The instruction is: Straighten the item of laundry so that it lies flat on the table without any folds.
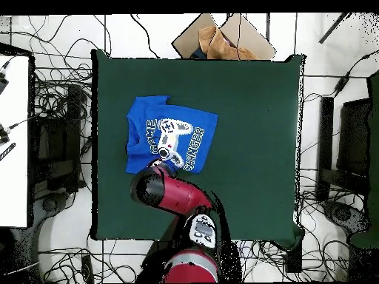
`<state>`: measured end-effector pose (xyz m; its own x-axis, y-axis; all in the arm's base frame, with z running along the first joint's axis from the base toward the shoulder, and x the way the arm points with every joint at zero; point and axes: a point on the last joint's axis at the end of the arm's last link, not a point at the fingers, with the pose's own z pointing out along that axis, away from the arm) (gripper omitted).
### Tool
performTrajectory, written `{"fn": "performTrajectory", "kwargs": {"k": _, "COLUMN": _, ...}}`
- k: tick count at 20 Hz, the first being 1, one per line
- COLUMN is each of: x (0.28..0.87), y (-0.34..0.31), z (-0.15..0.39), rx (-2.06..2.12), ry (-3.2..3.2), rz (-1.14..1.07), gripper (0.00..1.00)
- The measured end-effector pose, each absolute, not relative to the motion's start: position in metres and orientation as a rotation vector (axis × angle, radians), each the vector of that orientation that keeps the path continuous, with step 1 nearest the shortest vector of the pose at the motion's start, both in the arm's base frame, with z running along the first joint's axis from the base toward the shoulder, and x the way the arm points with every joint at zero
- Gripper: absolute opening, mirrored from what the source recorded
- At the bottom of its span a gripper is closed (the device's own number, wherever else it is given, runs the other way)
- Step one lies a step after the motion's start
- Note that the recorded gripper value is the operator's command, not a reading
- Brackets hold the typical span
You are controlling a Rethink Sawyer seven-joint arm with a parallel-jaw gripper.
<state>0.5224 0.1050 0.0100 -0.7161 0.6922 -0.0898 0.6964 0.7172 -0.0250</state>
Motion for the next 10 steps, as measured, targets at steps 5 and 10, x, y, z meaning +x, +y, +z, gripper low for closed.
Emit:
{"fn": "performTrajectory", "kwargs": {"k": 5, "x": 0.514, "y": 0.109, "z": -0.014, "rx": 1.160, "ry": 2.834, "rz": -0.105, "gripper": 1.00}}
{"fn": "performTrajectory", "kwargs": {"k": 10, "x": 0.506, "y": 0.118, "z": -0.039, "rx": 1.182, "ry": 2.842, "rz": -0.116, "gripper": 1.00}}
